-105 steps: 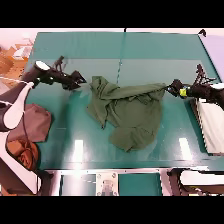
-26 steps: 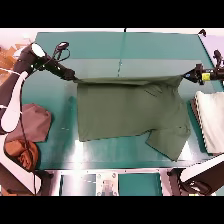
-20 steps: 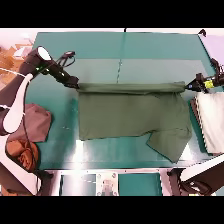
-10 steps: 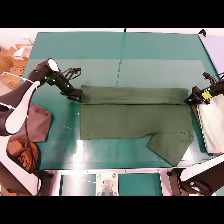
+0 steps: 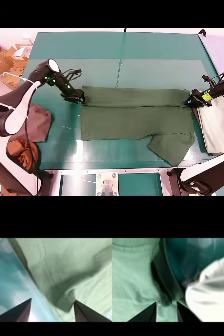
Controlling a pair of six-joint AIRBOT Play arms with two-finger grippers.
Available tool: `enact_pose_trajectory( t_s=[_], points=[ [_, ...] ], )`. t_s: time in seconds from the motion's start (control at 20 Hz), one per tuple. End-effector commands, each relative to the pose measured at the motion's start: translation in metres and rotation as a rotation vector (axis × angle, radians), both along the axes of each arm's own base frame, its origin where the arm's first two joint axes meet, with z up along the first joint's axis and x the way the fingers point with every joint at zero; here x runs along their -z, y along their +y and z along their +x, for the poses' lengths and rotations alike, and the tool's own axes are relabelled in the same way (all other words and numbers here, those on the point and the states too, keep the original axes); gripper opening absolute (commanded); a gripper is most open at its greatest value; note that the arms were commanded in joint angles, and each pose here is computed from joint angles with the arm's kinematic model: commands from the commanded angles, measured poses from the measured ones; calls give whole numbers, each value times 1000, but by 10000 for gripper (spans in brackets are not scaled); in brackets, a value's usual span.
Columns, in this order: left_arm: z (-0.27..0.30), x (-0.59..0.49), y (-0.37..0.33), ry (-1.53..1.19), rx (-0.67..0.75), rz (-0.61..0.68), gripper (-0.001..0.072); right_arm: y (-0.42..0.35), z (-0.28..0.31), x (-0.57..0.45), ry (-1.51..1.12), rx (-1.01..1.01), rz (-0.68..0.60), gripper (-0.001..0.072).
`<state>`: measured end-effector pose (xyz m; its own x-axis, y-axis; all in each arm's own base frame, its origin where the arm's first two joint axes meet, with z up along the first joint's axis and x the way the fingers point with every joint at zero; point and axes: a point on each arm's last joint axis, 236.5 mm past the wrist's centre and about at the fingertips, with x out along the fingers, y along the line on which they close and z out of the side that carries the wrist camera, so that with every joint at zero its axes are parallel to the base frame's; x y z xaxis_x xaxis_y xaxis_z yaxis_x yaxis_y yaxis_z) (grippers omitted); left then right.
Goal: Fold the shirts.
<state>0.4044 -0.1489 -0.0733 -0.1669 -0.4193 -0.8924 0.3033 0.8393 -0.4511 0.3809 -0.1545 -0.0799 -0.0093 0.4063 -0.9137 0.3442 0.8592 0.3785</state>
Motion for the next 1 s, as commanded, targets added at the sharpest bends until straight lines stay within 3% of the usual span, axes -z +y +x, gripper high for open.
enact_pose_trajectory(
  t_s=[0.0, 0.25, 0.35, 0.4, 0.45, 0.5, 0.55, 0.75, 0.9, 0.95],
  points=[
    [-17, -27, 17, 126, -59, 1, 583, 3, -8, -25, 17, 7, 4, 295],
    [-37, -72, 43, 108, -161, -22, 582, -18, -40, -76, 30, 83, -139, 285],
    [-56, -78, 44, 68, -201, -23, 582, -24, -65, -89, 52, 160, -199, 200],
    [-68, -77, 43, 49, -226, -23, 582, -20, -79, -93, 56, 198, -206, 193],
    [-84, -73, 39, 46, -278, -38, 580, -15, -91, -95, 56, 233, -211, 102],
    [-104, -69, 33, 57, -326, -59, 474, -8, -107, -94, 59, 279, -216, 27],
    [-124, -64, 25, 60, -360, -91, 401, 0, -120, -91, 57, 321, -222, 27],
    [-199, -28, -5, 26, -469, -122, 402, 28, -162, -70, -4, 421, -264, 26],
    [-228, -9, -38, 41, -465, -146, 408, 41, -171, -57, -34, 464, -260, 27],
    [-233, -3, -46, 39, -471, -135, 520, 47, -170, -54, -38, 471, -235, 27]
  ],
)
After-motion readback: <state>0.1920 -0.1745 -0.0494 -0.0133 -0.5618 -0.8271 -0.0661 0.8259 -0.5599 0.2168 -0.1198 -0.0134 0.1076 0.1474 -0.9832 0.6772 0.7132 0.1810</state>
